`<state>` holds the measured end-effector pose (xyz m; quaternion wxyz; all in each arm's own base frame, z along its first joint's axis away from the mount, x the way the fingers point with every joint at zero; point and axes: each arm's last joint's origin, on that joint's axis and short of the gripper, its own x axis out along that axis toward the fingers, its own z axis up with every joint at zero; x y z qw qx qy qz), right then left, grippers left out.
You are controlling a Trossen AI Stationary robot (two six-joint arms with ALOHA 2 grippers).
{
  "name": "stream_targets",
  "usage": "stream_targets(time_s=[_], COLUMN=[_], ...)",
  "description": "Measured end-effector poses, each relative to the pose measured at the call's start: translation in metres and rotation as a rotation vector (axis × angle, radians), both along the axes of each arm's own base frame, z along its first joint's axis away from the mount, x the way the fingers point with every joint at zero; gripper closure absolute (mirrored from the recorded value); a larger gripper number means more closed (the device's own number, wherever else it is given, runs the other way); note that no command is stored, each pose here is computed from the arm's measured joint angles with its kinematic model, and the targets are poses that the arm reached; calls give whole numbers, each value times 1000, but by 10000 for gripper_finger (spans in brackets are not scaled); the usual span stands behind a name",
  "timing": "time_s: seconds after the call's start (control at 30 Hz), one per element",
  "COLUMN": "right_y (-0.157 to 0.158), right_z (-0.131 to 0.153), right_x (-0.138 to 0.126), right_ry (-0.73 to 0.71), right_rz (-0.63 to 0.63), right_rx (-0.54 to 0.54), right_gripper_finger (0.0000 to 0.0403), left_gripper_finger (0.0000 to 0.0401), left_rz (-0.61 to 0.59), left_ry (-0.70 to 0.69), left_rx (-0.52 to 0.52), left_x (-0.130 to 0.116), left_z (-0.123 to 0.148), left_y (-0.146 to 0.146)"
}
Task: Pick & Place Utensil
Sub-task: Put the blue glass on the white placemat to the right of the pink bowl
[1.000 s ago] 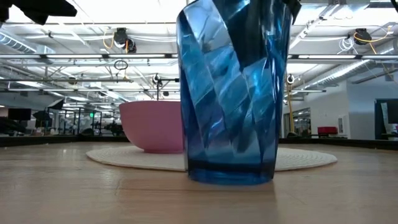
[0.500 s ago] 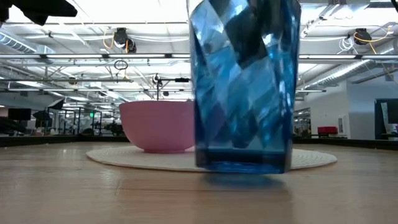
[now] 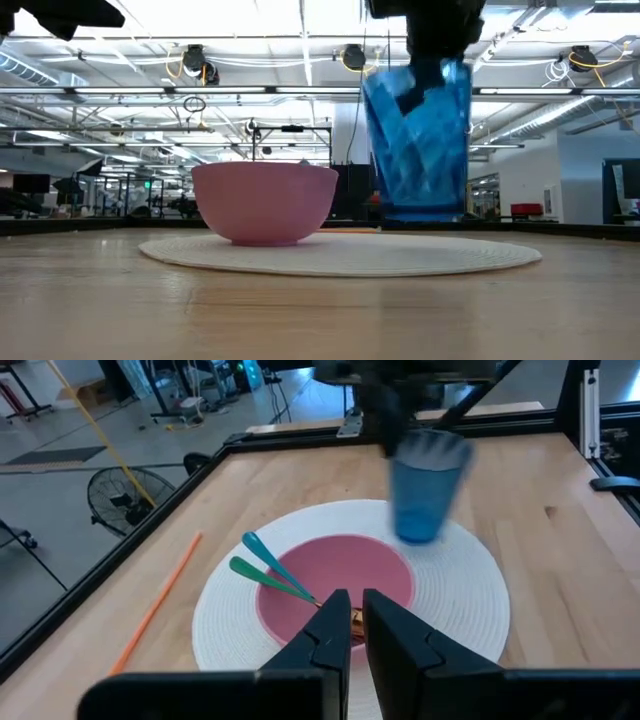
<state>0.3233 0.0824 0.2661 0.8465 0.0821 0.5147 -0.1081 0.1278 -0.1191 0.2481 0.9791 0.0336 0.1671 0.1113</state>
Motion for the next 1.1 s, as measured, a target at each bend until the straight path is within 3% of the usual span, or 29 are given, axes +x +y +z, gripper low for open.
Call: stream_targets(time_s=[0.23, 0.4, 0.53, 1.1], right_y=[-46, -68, -76, -86], right_z=[5, -15, -26, -26], right_x=[3, 4, 1, 2], right_ry=[-12, 0, 24, 12], right_rz=[-67, -51, -62, -40], right_rx=[-76, -7, 11, 11], right_gripper_finger=[400, 400, 399, 398], left_gripper_finger=[364, 364, 364, 364], left_rz=[4, 11, 28, 52], left_ry=[-2, 5, 10, -7], left_rx=[4, -1, -7, -7], left_x=[0, -1, -2, -2], left_z=[0, -7, -15, -15], left_y=[0, 1, 3, 4])
